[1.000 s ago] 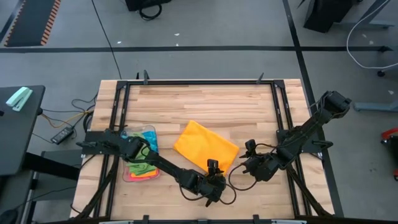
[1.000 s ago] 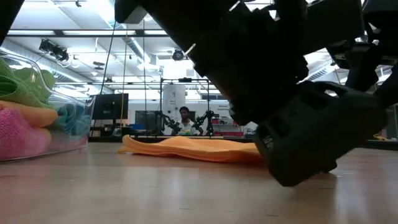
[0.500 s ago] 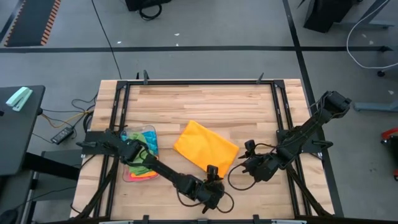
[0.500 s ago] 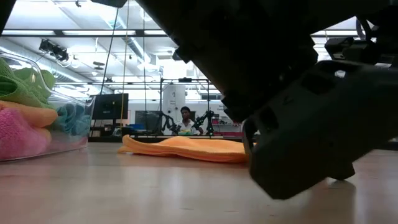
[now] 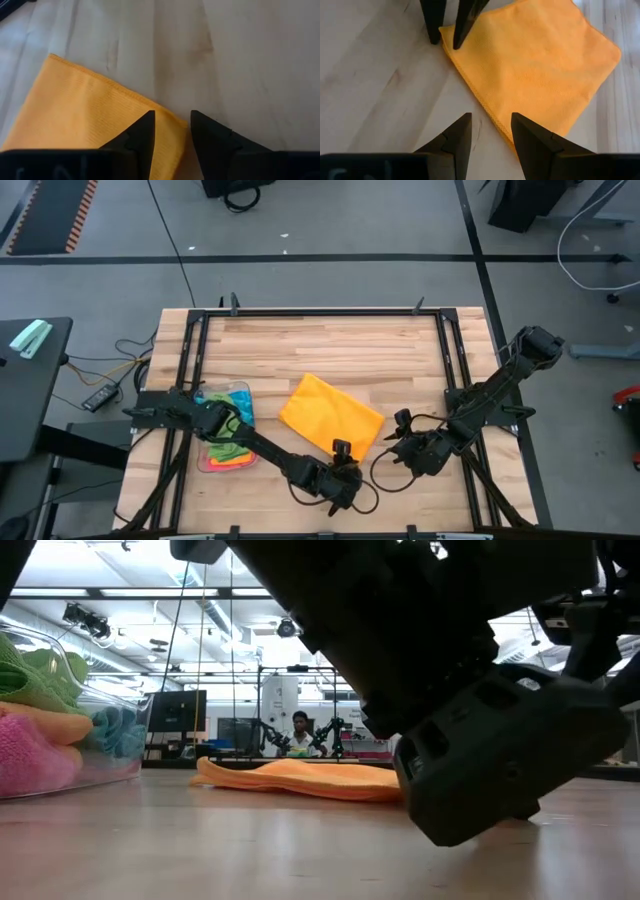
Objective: Fold microfiber towels
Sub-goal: Fold the yellow microfiber cloth
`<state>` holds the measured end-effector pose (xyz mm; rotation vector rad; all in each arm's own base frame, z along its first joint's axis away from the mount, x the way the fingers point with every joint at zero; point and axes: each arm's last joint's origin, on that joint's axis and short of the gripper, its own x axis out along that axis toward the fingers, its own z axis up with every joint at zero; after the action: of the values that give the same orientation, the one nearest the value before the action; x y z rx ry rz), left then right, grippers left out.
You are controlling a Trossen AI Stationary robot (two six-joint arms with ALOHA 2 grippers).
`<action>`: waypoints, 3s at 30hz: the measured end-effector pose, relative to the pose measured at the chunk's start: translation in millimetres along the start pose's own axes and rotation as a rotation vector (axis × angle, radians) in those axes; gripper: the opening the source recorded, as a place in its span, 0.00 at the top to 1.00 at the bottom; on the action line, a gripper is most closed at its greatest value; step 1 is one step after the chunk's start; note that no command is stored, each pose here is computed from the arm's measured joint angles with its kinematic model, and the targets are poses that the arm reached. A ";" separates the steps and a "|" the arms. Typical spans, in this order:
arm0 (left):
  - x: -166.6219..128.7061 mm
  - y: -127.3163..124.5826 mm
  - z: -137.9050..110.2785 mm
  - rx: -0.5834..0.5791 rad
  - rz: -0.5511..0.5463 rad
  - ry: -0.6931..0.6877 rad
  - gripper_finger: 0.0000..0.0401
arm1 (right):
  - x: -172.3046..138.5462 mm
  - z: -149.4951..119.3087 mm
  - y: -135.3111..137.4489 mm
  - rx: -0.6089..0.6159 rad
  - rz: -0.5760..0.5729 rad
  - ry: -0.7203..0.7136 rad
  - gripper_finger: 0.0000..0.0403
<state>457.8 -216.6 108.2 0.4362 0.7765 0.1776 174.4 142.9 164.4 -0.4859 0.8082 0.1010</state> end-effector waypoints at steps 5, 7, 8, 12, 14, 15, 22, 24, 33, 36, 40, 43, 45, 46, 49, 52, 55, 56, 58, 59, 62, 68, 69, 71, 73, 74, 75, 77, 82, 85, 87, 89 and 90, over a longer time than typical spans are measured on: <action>5.1 7.6 -1.0 -0.002 0.016 0.018 0.67 | 0.0 0.2 -0.1 0.001 -0.001 -0.001 0.64; 6.9 10.6 -1.7 -0.001 0.020 0.029 0.67 | 0.0 0.2 -0.1 0.000 -0.001 -0.001 0.64; 7.6 11.6 -2.0 -0.001 0.023 0.032 0.67 | 0.0 0.2 -0.1 0.000 -0.002 -0.001 0.64; 7.8 11.9 -2.4 -0.003 0.027 0.035 0.71 | 0.0 0.2 -0.2 0.000 -0.003 -0.001 0.64; 7.9 12.0 -2.9 -0.014 0.027 0.039 0.77 | 0.0 0.2 -0.2 0.000 -0.004 -0.001 0.64; 8.2 12.2 -3.2 -0.023 0.027 0.041 0.81 | 0.1 0.2 -0.4 0.000 -0.004 -0.001 0.64; 9.8 13.4 -1.8 -0.092 -0.026 0.039 0.97 | 0.4 0.7 -0.9 -0.012 -0.029 -0.012 0.64; 5.6 13.0 1.5 -0.094 -0.041 0.038 0.98 | 2.8 -0.9 0.4 -0.018 -0.026 -0.044 0.64; -16.0 13.2 20.2 -0.103 -0.067 -0.005 0.99 | 9.1 -6.8 3.7 -0.021 -0.009 -0.142 0.63; -18.0 15.9 25.8 -0.110 -0.062 -0.012 0.98 | 10.8 -4.9 5.9 -0.029 0.012 -0.160 0.62; -22.2 19.8 28.8 -0.128 -0.041 -0.019 0.99 | 22.7 -4.4 14.2 -0.054 0.025 -0.165 0.59; -25.4 22.0 30.9 -0.151 -0.037 -0.023 0.98 | 33.1 -4.2 21.1 -0.067 0.026 -0.176 0.57; -25.4 22.7 31.1 -0.161 -0.035 -0.023 0.98 | 37.9 -2.8 24.4 -0.058 0.026 -0.196 0.56; -25.0 23.2 30.8 -0.165 -0.034 -0.019 0.98 | 39.9 -1.7 25.3 -0.047 0.023 -0.209 0.55; -24.5 24.1 30.9 -0.172 -0.030 -0.020 0.99 | 45.6 -0.4 24.1 -0.025 0.012 -0.219 0.54; -24.6 24.8 31.6 -0.182 -0.009 -0.028 0.98 | 51.7 -0.8 20.4 -0.010 0.009 -0.207 0.54; -24.8 25.1 32.4 -0.188 -0.005 -0.034 0.98 | 57.3 0.6 18.6 0.002 0.021 -0.220 0.54; -24.8 25.1 32.4 -0.189 -0.005 -0.034 0.99 | 58.9 0.6 18.5 -0.003 0.022 -0.221 0.54; -24.9 25.2 32.5 -0.195 -0.002 -0.035 0.99 | 62.2 1.8 17.6 -0.001 0.027 -0.235 0.54; -24.8 25.6 33.0 -0.200 0.007 -0.040 0.98 | 63.4 2.4 16.6 -0.004 0.029 -0.239 0.54; -24.3 27.1 33.1 -0.204 0.038 -0.044 0.97 | 65.2 4.3 12.5 0.010 0.023 -0.251 0.54; -24.7 27.6 34.6 -0.222 0.046 -0.058 0.99 | 68.4 4.4 6.6 0.027 0.010 -0.244 0.57; -24.9 27.7 35.2 -0.226 0.046 -0.062 0.98 | 68.6 4.4 6.1 0.028 0.009 -0.244 0.59; -25.2 28.1 36.5 -0.233 0.051 -0.073 0.97 | 69.2 4.4 5.1 0.030 0.012 -0.242 0.63; -26.9 29.4 38.1 -0.228 0.055 -0.080 0.96 | 70.4 4.4 3.3 0.034 0.028 -0.241 0.69; -27.7 29.9 39.1 -0.225 0.056 -0.085 0.97 | 71.0 4.4 2.5 0.036 0.039 -0.240 0.72; -28.4 30.5 40.1 -0.225 0.058 -0.089 0.97 | 71.6 4.4 1.8 0.037 0.050 -0.240 0.75; -29.4 31.2 40.6 -0.220 0.059 -0.089 0.98 | 72.7 4.0 0.0 0.040 0.066 -0.234 0.82; -31.6 30.1 40.8 -0.240 0.053 -0.089 0.94 | 73.5 3.5 -0.8 0.045 0.081 -0.229 0.95; -34.8 25.2 38.8 -0.194 0.047 -0.076 0.81 | 73.6 2.8 -0.5 0.042 0.083 -0.222 0.98; -37.1 22.1 37.7 -0.169 0.043 -0.070 0.71 | 73.6 2.8 -0.7 0.051 0.083 -0.222 0.98; -37.8 20.8 36.8 -0.176 0.040 -0.064 0.60 | 73.6 2.9 -0.6 0.055 0.084 -0.223 0.99; -38.2 20.4 36.5 -0.184 0.039 -0.061 0.55 | 73.5 3.0 -0.6 0.055 0.084 -0.224 0.99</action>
<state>456.9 -221.8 164.6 0.2811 0.6851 0.2684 227.5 136.7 113.8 -0.3810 0.6096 0.2068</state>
